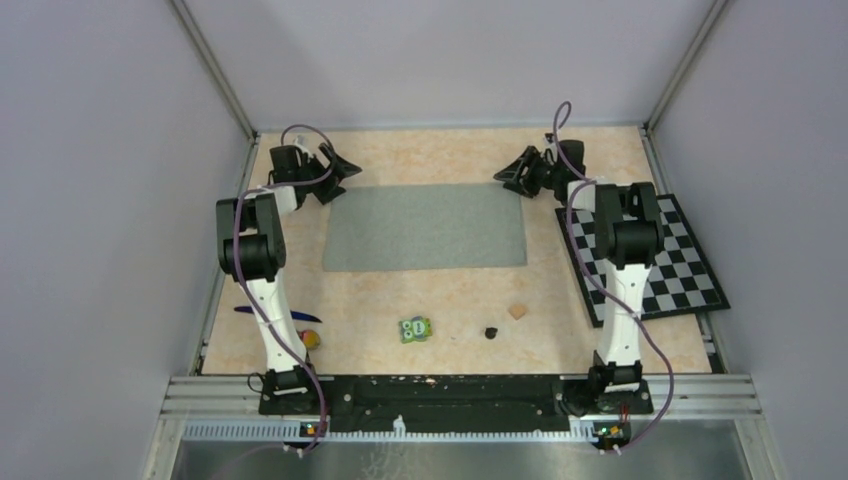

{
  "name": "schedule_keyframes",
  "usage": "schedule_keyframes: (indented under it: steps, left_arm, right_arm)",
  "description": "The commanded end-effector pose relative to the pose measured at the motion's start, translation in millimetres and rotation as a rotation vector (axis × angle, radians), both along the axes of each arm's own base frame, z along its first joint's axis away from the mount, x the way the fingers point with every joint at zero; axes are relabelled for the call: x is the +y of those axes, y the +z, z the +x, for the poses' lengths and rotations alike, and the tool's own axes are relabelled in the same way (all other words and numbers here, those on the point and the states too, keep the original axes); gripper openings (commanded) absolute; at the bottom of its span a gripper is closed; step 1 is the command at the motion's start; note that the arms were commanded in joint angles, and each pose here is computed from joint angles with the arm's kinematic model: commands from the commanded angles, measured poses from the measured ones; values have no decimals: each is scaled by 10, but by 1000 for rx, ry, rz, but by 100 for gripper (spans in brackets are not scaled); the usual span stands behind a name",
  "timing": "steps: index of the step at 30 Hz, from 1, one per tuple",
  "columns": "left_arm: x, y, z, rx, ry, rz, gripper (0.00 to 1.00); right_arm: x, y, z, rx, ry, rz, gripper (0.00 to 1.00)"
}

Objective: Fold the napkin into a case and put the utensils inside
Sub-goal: Move the rectangle-folded napkin to the center of the board.

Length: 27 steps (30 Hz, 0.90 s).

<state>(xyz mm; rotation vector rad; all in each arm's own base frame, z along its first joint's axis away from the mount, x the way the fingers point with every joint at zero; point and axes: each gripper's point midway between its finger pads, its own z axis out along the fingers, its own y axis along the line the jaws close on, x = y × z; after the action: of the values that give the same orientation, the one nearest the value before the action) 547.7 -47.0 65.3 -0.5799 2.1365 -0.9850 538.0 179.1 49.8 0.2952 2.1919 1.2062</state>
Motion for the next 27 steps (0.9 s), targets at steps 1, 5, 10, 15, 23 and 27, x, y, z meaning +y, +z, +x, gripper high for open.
schedule_keyframes:
  steps: [1,5,10,15,23,27]
  left_arm:
    - [275,-455,-61,96,70,107,99]
    - [222,-50,-15,35,38,144,99]
    - [248,556,-97,-27,35,206,99]
    - [140,749,-431,4,-2,150,99]
    - [-555,583,-1198,33,-204,203,99]
    - [-840,428,-1471,58,-277,209,99]
  right_arm:
    - [-482,-143,150,2,-66,-66,54]
    - [-577,109,159,-19,-45,-165,54]
    - [-449,770,-50,-97,-44,-292,55]
    - [284,817,-670,-82,107,-268,54]
    - [819,361,-1273,-6,234,-275,51]
    - [658,18,-1338,49,232,-371,51]
